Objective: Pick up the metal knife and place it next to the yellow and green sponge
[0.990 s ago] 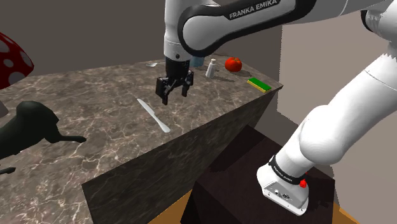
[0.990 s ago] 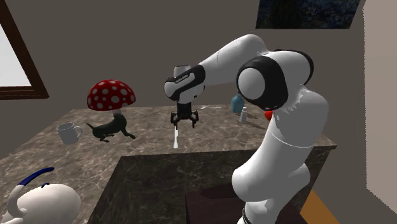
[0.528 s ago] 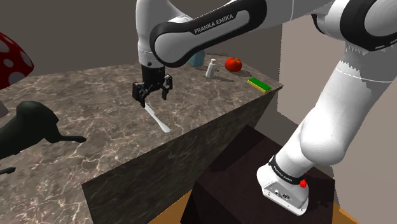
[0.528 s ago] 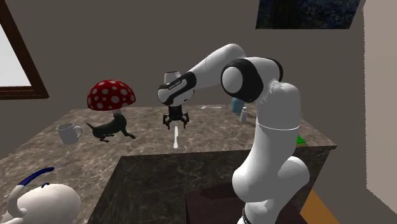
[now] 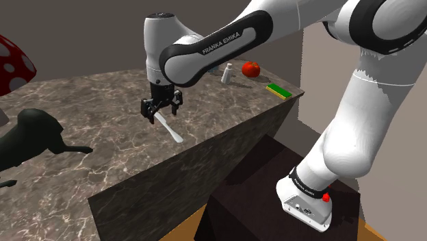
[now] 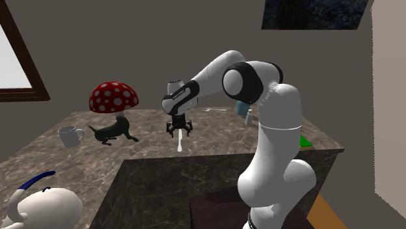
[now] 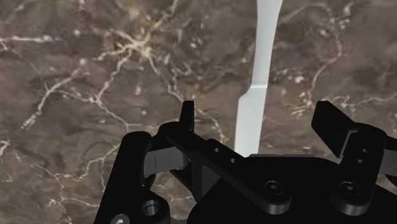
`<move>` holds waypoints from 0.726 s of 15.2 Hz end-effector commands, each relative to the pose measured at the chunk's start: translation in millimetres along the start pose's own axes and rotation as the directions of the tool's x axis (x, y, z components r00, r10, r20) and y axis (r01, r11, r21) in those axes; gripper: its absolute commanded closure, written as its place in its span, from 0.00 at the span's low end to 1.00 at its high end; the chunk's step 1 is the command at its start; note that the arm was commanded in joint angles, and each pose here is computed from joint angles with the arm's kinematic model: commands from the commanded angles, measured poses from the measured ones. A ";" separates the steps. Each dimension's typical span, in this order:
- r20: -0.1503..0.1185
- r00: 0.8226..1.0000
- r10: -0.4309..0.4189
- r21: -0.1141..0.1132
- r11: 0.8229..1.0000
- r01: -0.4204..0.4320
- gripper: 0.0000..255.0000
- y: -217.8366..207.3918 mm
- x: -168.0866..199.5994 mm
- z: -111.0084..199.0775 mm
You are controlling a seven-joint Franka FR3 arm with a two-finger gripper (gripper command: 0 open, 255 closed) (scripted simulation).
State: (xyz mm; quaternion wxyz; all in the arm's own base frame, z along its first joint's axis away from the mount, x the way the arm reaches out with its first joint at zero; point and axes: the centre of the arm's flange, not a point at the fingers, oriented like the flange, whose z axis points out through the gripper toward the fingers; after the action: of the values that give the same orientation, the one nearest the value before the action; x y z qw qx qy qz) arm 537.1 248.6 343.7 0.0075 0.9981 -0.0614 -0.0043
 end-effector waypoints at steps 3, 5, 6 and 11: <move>-0.001 1.000 0.000 0.000 1.000 0.000 0.00 -0.6 -0.9 3.6; -0.001 1.000 0.000 0.000 1.000 0.000 0.00 -0.6 -0.9 3.6; -0.001 1.000 0.000 0.000 1.000 0.000 0.00 -0.6 -0.9 3.6; -0.001 1.000 0.000 0.000 1.000 0.000 1.00 -0.5 -0.9 3.6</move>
State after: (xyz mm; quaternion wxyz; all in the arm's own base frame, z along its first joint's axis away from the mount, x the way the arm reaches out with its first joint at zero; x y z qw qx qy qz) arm 536.2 249.2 340.2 0.0074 0.9981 -0.0614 -0.0040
